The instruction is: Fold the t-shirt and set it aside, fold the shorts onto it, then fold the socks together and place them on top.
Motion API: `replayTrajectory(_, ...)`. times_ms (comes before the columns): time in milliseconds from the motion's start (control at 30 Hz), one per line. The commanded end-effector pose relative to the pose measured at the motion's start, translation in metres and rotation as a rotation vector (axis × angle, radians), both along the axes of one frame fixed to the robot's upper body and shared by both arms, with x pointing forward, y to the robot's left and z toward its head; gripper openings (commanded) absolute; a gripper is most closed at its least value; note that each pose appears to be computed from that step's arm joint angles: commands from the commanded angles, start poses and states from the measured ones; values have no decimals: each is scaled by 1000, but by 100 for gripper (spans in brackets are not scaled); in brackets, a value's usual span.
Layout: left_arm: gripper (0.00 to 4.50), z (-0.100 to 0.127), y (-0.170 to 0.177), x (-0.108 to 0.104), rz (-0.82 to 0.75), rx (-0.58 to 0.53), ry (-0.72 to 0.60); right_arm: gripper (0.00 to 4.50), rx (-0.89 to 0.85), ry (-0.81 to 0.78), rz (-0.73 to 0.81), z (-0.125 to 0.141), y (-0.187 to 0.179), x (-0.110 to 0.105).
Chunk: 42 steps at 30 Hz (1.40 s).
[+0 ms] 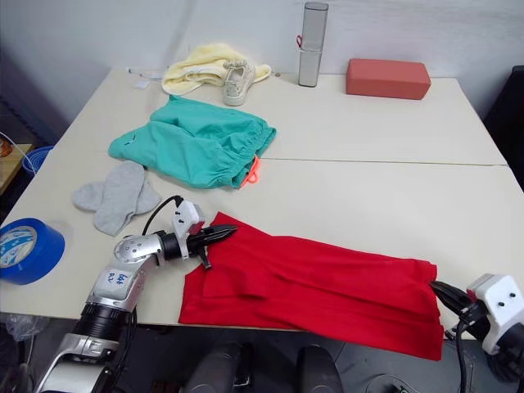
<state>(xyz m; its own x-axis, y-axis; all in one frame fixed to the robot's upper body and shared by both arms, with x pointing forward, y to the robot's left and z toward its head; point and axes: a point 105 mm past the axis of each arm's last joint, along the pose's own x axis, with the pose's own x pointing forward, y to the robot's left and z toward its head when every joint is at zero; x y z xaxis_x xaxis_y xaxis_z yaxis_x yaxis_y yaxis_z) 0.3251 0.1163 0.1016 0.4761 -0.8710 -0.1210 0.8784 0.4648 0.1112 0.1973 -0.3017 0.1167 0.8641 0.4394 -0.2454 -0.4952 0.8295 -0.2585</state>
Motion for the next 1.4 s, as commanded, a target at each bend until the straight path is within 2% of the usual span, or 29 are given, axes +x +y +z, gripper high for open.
replayTrajectory(33,0,24,-13,-10,-102,-63,-77,4,2,-24,70,9,14,12)
replayTrajectory(167,0,22,-24,-15,-152,-47,-67,4,-8,0,116,3,32,34)
replayTrajectory(300,0,6,-29,-17,-166,29,-30,4,-48,52,148,-13,48,49)
replayTrajectory(500,0,-8,-26,-15,-120,99,8,4,-92,98,80,-30,43,55)
replayTrajectory(633,0,-13,-7,-4,5,139,21,4,-146,123,-19,-30,8,34)
replayTrajectory(833,0,-16,9,-1,63,144,19,4,-192,139,-148,-31,-34,8)
replayTrajectory(933,0,-2,8,-5,39,67,-25,4,-190,119,-182,-29,-47,0)
replayTrajectory(1067,0,22,14,-14,-11,-37,-92,4,-122,12,-201,-10,-52,0)
replayTrajectory(1167,0,40,23,-28,-85,-105,-113,4,85,18,-97,6,-33,-7)
replayTrajectory(1233,0,46,31,-41,-148,-138,-62,38,149,89,-20,10,-23,-15)
replayTrajectory(1267,19,46,35,-46,-163,-131,-35,59,171,117,-2,11,-20,-18)
replayTrajectory(1333,64,47,47,-50,-151,-100,-20,127,151,147,37,16,-18,-21)
replayTrajectory(1400,128,48,55,-52,-134,-75,-15,198,130,187,74,17,-17,-23)
